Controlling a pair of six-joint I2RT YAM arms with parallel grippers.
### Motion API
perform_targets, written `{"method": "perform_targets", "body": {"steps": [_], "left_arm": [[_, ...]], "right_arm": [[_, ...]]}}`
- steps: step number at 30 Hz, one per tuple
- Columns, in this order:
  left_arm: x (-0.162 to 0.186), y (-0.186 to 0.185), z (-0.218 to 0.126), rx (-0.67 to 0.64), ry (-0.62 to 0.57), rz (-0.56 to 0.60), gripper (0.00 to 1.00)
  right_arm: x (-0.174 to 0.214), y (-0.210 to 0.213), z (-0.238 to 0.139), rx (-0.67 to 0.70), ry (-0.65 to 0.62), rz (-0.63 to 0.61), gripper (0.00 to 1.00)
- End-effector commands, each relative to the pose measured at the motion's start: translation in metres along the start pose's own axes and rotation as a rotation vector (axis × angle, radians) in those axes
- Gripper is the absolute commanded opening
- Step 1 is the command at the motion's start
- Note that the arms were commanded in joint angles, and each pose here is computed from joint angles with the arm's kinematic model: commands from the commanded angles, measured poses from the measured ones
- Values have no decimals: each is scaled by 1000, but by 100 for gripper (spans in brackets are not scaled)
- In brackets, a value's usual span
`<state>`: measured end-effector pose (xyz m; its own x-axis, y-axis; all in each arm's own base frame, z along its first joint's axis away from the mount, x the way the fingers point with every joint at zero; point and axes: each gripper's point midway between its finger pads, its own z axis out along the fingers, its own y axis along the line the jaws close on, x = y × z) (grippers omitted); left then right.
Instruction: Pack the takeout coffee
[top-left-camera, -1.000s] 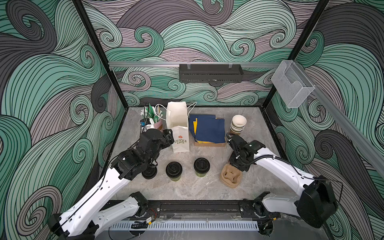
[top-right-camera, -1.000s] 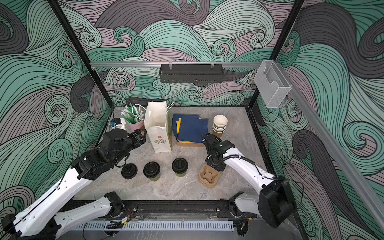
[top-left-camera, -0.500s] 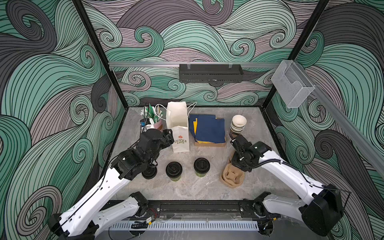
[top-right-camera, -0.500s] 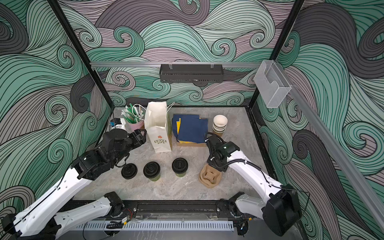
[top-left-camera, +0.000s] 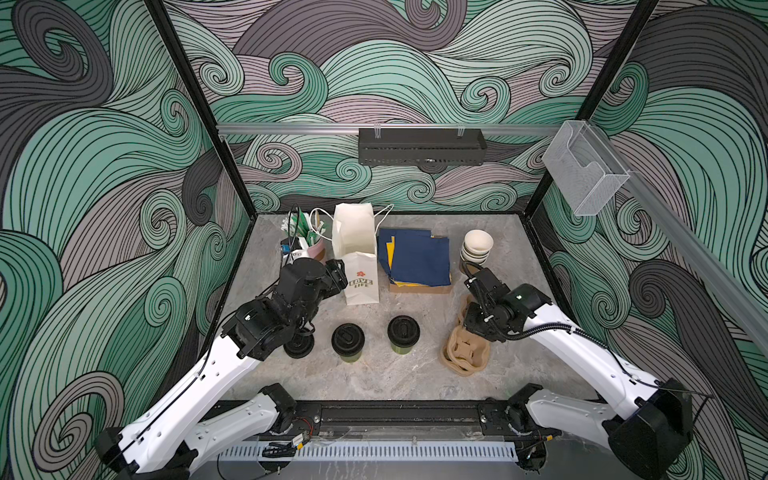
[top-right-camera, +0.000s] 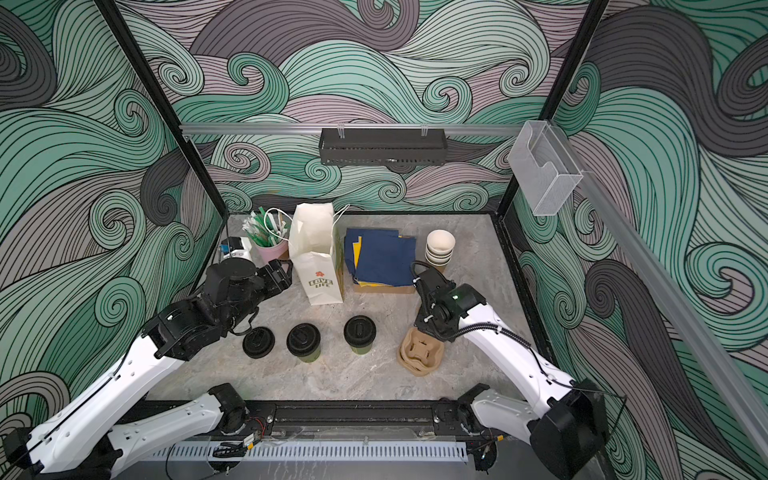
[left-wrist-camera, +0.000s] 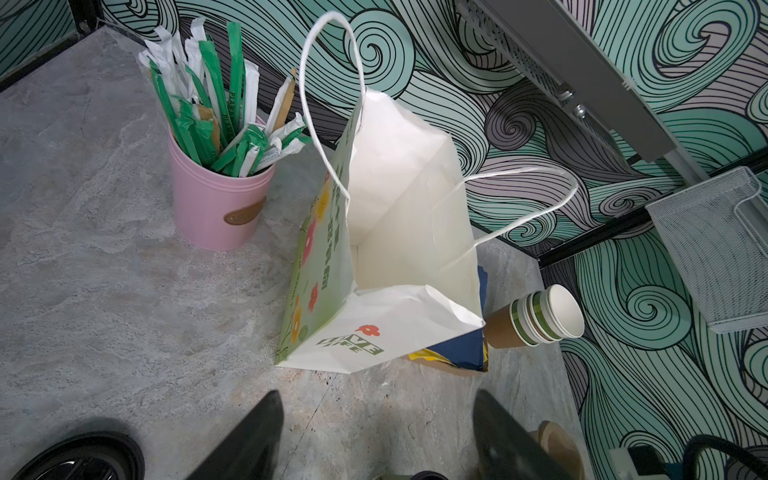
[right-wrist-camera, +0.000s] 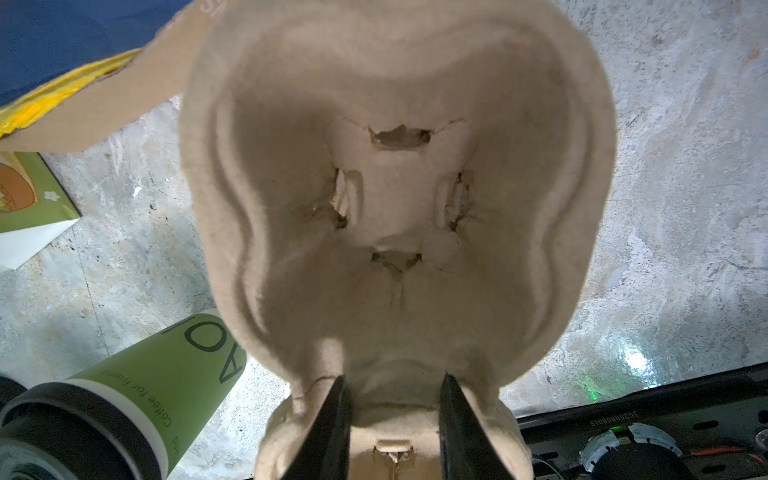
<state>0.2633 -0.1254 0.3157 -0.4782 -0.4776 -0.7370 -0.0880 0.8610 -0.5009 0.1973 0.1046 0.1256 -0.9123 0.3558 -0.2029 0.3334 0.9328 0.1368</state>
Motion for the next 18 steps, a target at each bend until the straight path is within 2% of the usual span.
{"method": "perform_targets", "body": {"steps": [1,8,14,18], "left_arm": [[-4,-1,-4,6,0,6,74],[9,-25,6,79,98,60,74],[15,-34,12,100,133,75,75],[15,-35,14,102,136,76,75]], "right_arm": [[-3,5,0,-16,8,8,23],[-1,10,15,-18,52,145,28],[-1,0,27,40,61,179,30],[-2,0,30,50,65,184,36]]}}
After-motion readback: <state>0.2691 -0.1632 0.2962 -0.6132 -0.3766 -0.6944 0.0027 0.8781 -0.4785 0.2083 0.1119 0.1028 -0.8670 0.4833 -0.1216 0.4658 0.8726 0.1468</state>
